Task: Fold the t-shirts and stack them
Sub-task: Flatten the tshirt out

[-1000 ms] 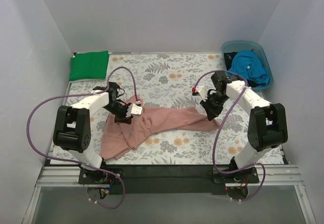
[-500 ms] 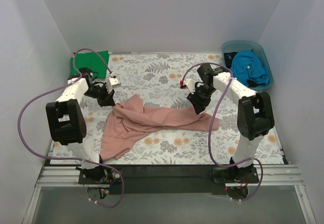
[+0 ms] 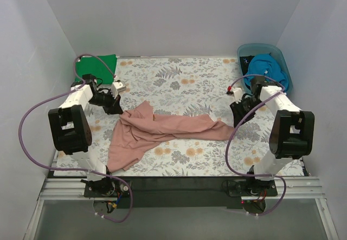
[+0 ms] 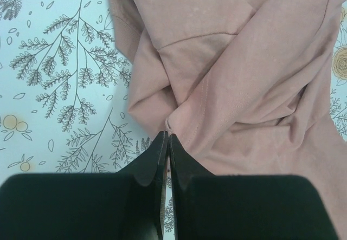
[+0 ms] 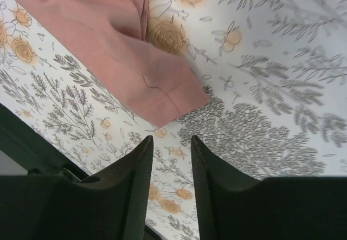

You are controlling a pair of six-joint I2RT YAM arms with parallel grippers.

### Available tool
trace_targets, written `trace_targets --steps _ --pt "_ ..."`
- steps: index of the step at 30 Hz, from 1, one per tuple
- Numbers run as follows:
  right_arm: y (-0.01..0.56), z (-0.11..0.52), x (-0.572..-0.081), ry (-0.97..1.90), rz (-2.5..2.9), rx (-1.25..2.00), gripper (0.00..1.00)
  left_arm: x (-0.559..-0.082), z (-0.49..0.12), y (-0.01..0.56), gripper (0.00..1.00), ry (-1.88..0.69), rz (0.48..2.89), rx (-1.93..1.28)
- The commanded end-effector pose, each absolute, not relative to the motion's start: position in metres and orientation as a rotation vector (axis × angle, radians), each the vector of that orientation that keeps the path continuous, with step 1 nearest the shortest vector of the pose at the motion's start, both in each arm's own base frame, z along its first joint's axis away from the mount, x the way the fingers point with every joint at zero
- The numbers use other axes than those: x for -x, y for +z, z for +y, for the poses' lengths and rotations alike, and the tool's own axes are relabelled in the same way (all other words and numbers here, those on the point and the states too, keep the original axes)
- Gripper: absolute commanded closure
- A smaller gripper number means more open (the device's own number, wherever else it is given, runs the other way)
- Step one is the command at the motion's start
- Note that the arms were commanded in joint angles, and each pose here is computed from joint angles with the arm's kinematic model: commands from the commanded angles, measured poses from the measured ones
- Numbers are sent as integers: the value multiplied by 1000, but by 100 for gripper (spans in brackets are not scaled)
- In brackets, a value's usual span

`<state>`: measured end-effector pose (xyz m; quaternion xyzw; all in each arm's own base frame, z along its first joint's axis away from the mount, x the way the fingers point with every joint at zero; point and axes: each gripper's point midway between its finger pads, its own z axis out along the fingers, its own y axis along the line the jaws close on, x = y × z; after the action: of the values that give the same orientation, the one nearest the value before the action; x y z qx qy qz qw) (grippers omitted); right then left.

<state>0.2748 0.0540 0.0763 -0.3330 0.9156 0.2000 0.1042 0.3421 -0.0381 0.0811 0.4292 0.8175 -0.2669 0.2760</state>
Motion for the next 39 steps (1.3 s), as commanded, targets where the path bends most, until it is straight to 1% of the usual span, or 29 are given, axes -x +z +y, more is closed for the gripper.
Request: trace_targets --steps 1,4,9,19,21,22,24,25,26,27,28,33,39 --pt "68 61 -256 721 2727 853 61 -343 -43 98 100 -699 2134 -1153" --pt "57 63 -260 730 2765 722 65 -340 -43 98 100 -706 2143 -1148" --pt "43 51 -273 644 2820 594 64 -337 -43 97 100 -690 2139 -1154" --pt "22 55 -262 708 2897 523 61 -340 -43 99 100 -688 2132 -1149" --pt "22 58 -261 743 2895 517 63 -341 -42 99 100 -681 2131 -1150" --pt "22 59 -260 758 2898 506 69 -342 -42 100 100 -678 2131 -1151" --pt "27 60 -262 772 2880 496 76 -342 -42 100 100 -680 2129 -1149" --pt "31 60 -264 767 2864 497 86 -342 -42 101 100 -680 2129 -1148" --pt "34 56 -265 762 2855 489 91 -341 -43 101 100 -682 2131 -1146" --pt "39 54 -265 757 2848 485 96 -341 -42 101 100 -680 2136 -1141" --pt "44 51 -268 749 2831 479 99 -340 -42 101 100 -676 2140 -1142" --pt "75 29 -279 724 2717 454 99 -341 -38 101 100 -663 2146 -1134" --pt "86 30 -279 762 2667 456 99 -345 -37 107 100 -678 2142 -1105"
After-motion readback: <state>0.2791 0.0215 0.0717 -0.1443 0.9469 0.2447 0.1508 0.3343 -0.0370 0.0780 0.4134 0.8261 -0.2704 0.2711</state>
